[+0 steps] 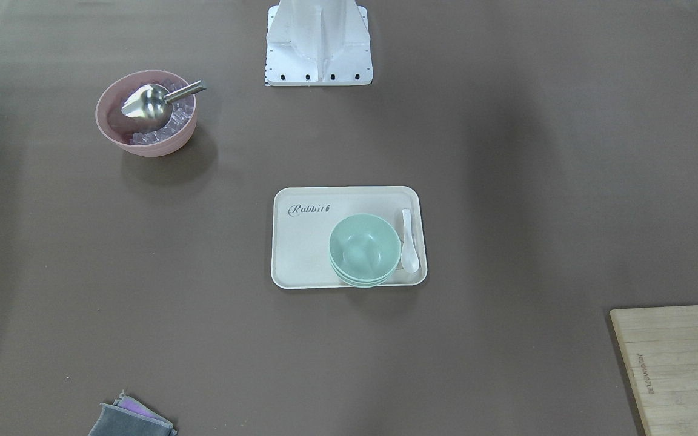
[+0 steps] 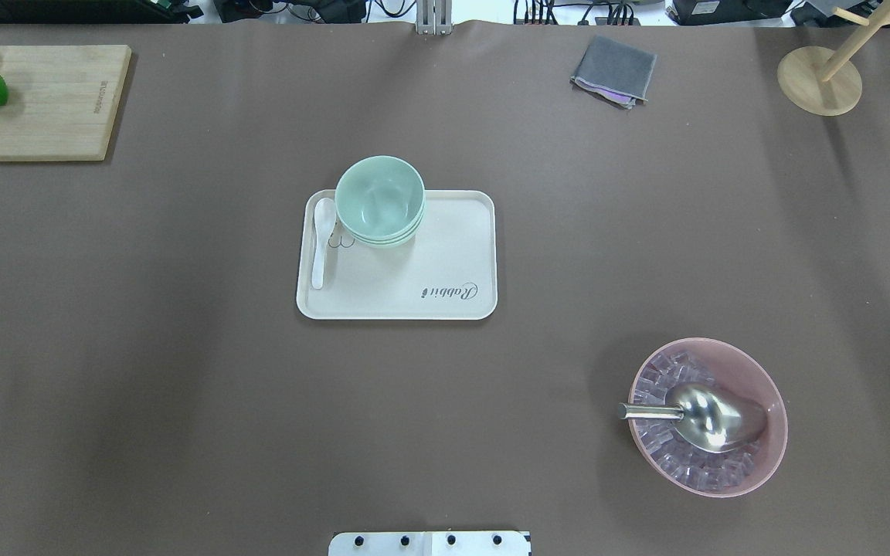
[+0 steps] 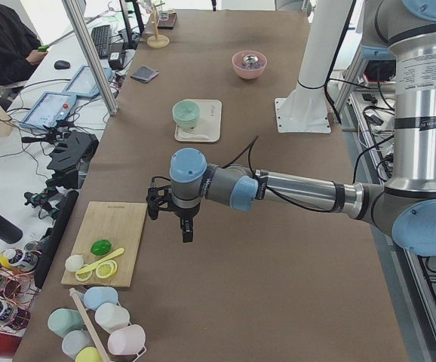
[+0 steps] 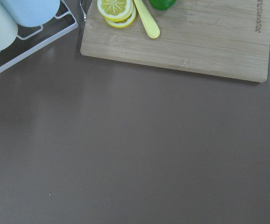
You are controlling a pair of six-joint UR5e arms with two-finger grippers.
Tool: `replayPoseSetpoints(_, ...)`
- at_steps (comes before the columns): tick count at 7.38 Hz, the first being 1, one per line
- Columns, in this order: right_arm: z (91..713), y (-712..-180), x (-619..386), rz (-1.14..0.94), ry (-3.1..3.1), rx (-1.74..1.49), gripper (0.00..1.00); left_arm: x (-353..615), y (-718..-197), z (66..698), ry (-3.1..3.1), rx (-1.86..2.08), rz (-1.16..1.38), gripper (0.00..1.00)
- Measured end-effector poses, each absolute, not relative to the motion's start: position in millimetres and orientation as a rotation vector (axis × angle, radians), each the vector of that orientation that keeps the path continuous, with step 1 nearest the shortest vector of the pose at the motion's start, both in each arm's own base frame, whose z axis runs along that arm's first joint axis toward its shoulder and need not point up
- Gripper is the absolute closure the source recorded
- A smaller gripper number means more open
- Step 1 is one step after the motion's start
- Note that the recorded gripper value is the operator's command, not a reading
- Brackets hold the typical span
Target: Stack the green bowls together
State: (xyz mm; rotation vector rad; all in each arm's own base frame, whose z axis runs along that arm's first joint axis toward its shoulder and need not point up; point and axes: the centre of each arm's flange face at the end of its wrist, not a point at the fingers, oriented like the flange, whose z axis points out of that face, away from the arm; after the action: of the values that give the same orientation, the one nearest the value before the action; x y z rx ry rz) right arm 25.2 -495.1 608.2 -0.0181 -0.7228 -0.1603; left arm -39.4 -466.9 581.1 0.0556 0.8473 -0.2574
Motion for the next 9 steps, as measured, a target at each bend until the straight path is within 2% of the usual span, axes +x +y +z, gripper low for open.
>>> replayPoseSetpoints(3,610,-492,29,-0.138,-0.739,-0.035,0.0,-64,-444,607,0.829,0.043,-0.289,0.02)
replayPoseSetpoints(9,603,-491,28,-0.1,-0.769,-0.038,0.0,-67,-447,611,0.772,0.058,-0.285,0.02)
